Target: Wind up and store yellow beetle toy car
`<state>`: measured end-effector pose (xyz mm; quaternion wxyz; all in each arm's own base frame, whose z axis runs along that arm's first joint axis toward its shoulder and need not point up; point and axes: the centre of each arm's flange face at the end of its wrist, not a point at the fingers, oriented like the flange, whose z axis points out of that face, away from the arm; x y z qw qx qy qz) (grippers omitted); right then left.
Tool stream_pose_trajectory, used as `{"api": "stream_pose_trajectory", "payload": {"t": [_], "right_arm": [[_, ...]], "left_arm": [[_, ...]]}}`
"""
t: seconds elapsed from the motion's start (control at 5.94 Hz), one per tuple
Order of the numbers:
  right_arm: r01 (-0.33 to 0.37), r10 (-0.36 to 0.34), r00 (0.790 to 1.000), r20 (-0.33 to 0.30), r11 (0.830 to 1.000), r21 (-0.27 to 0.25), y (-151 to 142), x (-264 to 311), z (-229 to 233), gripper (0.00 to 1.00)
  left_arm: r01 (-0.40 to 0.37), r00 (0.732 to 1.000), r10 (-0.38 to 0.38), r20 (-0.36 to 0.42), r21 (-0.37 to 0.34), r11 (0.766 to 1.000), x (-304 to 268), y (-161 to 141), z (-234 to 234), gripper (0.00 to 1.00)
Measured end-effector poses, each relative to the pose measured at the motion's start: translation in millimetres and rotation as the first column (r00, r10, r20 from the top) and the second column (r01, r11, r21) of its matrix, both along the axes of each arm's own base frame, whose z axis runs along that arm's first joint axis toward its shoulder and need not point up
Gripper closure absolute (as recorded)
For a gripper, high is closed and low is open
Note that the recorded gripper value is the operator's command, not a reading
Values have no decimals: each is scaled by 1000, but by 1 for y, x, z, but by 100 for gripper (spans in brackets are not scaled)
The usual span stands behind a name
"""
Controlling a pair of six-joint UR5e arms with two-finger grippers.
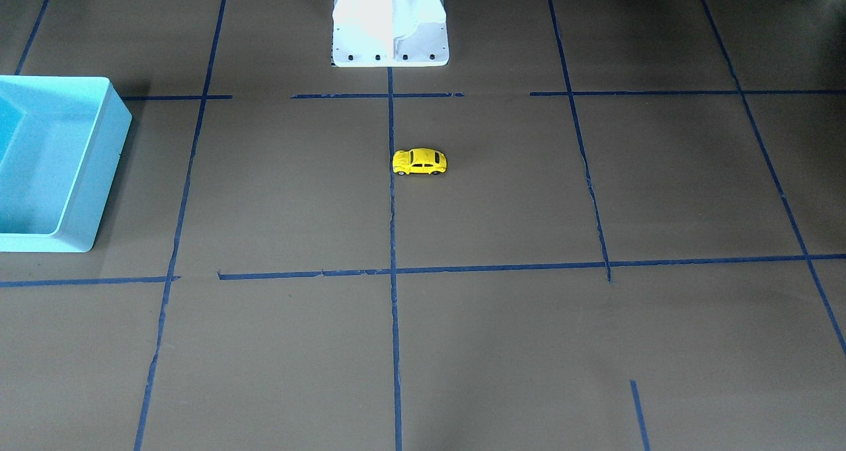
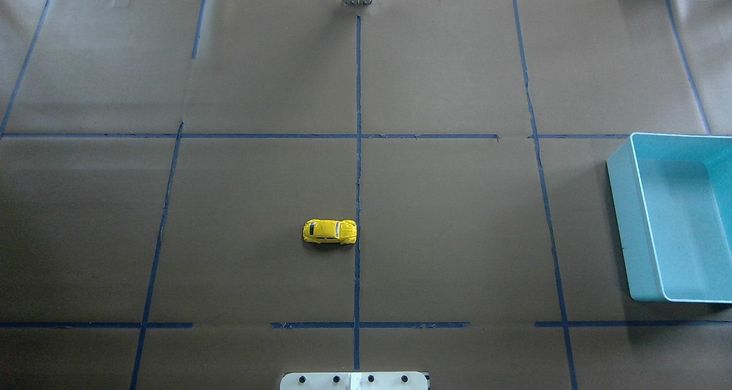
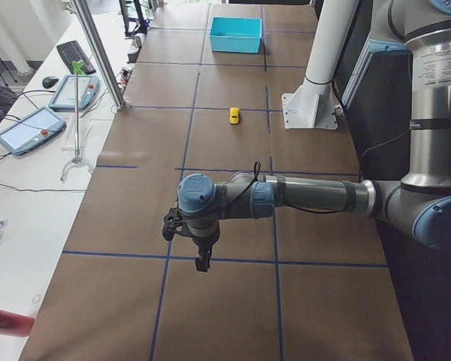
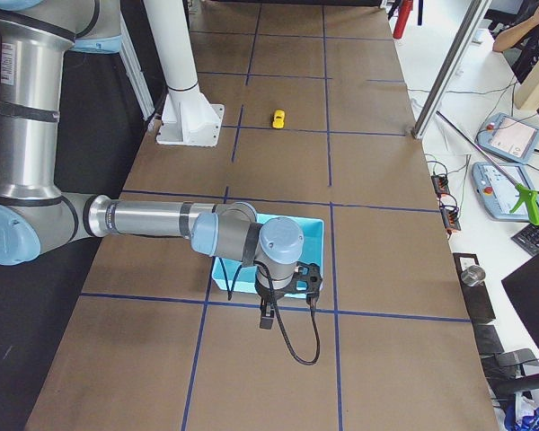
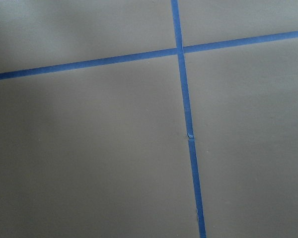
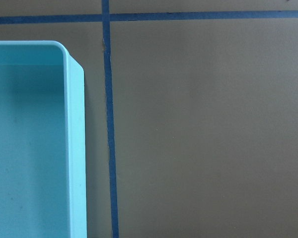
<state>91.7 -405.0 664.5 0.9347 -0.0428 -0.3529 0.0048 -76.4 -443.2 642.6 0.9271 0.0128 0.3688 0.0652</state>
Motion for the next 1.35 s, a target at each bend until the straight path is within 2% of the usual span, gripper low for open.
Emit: {"api": "stream_pose_trajectory", "payload": {"t": [0.67, 1.35], "right_arm": [[4, -4, 1000, -3, 1000, 23, -4, 0, -3, 0], [16, -16, 1000, -5, 997, 74, -4, 0, -2, 0]], "left_arm": [[0, 1000, 0, 0, 2, 1000, 0, 2, -1, 0], [5, 1000, -5, 1, -3, 1000, 0, 1, -1, 0]]}}
